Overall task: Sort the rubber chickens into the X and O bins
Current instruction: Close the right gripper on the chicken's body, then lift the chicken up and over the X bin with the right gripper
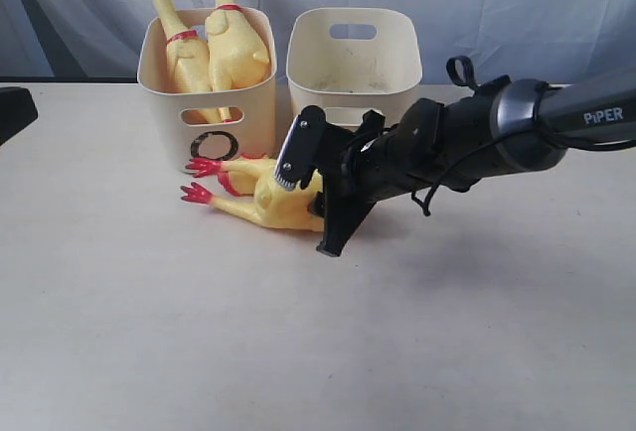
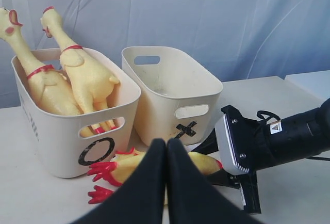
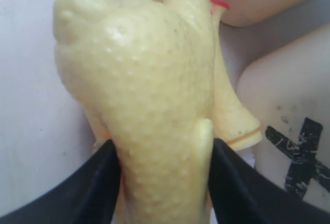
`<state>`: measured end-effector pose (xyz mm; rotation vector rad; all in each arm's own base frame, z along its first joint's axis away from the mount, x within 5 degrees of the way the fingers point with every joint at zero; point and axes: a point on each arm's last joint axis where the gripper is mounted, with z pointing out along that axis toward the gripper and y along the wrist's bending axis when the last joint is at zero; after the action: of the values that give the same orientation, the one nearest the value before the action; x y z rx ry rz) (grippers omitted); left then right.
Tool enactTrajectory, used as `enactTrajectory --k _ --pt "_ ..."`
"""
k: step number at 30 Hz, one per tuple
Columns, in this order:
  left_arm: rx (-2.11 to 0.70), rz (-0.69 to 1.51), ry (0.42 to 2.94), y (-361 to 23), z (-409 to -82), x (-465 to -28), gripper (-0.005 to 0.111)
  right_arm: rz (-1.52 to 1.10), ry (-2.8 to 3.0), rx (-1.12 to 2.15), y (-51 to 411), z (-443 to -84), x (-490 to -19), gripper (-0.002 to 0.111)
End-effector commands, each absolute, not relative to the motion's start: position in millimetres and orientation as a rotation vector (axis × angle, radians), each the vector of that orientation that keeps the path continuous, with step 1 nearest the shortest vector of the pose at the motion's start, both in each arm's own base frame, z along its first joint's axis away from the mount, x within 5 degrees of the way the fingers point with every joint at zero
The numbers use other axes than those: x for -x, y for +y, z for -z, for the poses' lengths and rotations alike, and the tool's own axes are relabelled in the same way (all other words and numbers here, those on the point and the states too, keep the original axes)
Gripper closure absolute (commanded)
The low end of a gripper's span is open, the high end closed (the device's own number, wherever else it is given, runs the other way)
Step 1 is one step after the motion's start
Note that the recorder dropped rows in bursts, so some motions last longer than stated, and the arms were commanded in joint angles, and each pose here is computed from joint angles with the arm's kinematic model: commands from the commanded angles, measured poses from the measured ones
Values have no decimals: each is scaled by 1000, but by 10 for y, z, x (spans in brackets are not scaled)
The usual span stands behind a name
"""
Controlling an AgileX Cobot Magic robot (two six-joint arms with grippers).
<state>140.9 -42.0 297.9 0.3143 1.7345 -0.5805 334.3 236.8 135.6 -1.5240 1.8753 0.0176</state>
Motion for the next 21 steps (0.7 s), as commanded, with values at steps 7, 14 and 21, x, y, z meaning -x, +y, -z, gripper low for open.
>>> enactTrajectory --k 7,14,21 --pt "-287 566 1733 -400 -2972 -1405 106 -146 1883 1572 2374 -1598 -3201 109" --pt "-291 563 1735 -400 -2970 -1405 106 -214 1894 1431 2349 -1991 -3131 109" --pt "-291 563 1735 -400 -2970 -1405 106 -230 1824 1276 2295 -2440 -3072 109"
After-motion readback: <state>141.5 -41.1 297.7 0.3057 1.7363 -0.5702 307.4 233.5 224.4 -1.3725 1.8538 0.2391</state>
